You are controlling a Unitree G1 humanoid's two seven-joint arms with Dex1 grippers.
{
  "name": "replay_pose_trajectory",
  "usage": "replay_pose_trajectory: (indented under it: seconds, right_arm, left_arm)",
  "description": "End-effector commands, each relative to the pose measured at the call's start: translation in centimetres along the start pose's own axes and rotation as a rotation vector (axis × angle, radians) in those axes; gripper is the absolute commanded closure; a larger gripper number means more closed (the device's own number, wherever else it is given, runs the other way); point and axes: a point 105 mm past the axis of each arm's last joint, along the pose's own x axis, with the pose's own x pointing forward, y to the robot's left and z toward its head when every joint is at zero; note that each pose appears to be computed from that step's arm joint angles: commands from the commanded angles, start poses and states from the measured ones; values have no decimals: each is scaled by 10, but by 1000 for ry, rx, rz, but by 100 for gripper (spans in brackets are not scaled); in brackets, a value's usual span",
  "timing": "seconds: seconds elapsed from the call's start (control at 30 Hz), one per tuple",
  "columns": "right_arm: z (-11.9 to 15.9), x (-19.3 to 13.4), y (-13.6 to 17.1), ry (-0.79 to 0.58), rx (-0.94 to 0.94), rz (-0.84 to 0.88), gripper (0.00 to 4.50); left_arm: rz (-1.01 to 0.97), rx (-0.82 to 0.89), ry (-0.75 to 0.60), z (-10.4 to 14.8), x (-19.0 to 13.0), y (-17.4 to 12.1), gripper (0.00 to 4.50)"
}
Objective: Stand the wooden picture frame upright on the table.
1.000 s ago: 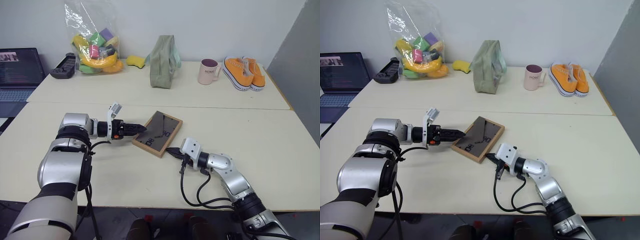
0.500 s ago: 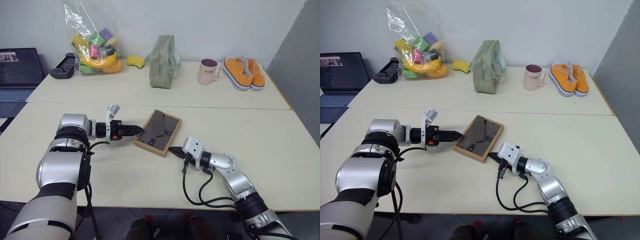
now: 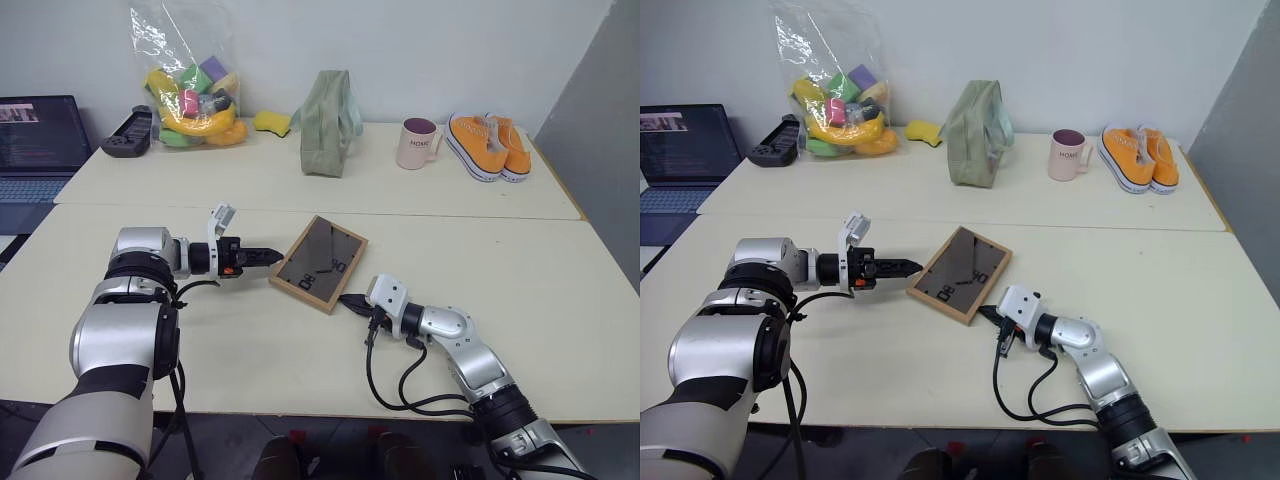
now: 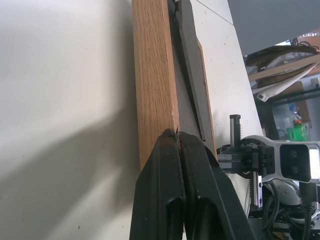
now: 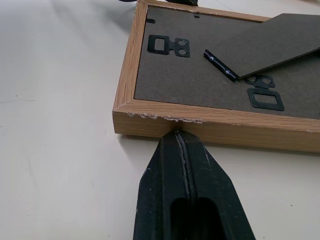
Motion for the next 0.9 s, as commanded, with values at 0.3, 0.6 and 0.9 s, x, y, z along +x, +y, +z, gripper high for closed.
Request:
replay_pose_trajectory:
  seconds: [0.3, 0.6, 0.9]
  right_arm:
    - [32, 5, -5, -105, -63, -9, 450]
    - [19, -16, -15, -61, -80, -32, 450]
    - [8, -31, -22, -23, -81, -41, 450]
  left_arm:
    - [-83, 86, 38, 4, 15, -17, 447]
    - [-241, 164, -44, 27, 3, -54, 447]
    - [-239, 166, -83, 24, -3, -59, 447]
